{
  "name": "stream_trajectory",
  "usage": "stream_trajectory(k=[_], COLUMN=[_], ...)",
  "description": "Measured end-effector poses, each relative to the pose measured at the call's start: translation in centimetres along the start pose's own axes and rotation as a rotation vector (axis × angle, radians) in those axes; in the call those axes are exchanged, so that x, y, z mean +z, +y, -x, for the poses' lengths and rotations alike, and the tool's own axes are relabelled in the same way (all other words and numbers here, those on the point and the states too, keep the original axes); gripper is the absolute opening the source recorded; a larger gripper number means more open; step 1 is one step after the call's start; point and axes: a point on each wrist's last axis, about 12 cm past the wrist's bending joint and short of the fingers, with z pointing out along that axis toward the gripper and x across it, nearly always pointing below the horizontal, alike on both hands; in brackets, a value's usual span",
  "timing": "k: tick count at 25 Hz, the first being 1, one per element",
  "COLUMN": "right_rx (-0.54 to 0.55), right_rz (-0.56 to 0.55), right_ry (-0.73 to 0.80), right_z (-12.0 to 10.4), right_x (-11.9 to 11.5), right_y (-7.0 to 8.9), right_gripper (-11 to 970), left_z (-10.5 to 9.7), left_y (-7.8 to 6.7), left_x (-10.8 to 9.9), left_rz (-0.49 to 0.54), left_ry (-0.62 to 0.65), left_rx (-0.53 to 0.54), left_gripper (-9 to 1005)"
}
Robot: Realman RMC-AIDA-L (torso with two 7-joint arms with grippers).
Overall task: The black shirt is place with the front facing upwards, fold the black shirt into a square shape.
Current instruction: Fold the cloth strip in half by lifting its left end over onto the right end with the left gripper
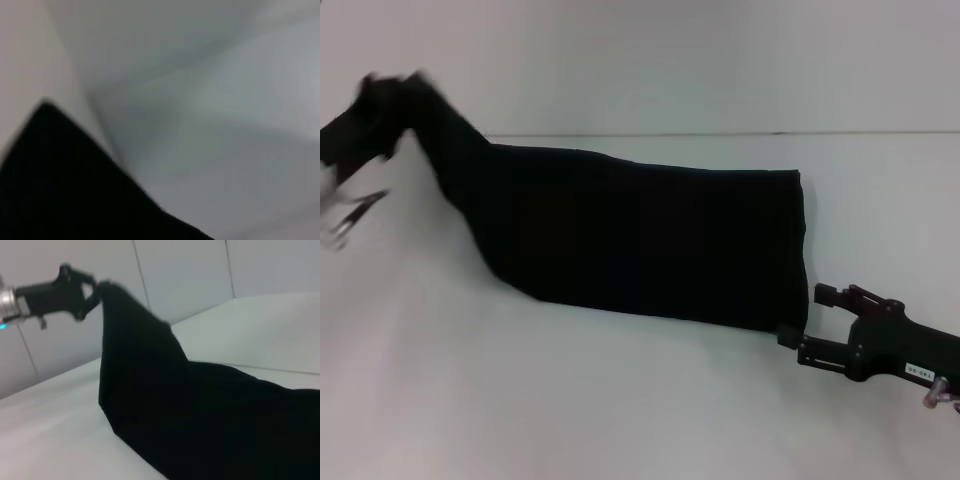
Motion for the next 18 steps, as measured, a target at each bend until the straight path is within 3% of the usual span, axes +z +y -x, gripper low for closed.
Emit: stream_trajectory(k=[5,9,12,15,18], right_rx=[0.029,0.051,0.062,0.067,0.067], right_rz=[-0.019,-0.034,-0.041,-0.046,-0.048], right_ry=[0.009,0.011,0.014,0.016,0.016], right_z=[-1.0,-1.9,-2.3,-2.5,-2.5], right_x=[-0.9,-1.7,-2.1,-2.3,-2.3], right_y=[0.2,0.5,0.6,0.7,0.6], right_gripper=[947,947,947,947,947], left_z=[-4.6,-9.4,-13.3,-17.4,-20.1], left_y=[-4.2,-6.1,-5.9,-4.4,-3.0], left_x=[5.2,7.9,8.6,8.2,7.2], left_rz=[-0.128,-0.168,-0.163,-0.100,-0.033], left_ry=[0.202,0.366,0.465,0.526,0.545], left_rx=[0.045,0.071,0.071,0.102,0.119], left_gripper=[24,24,23,23,23])
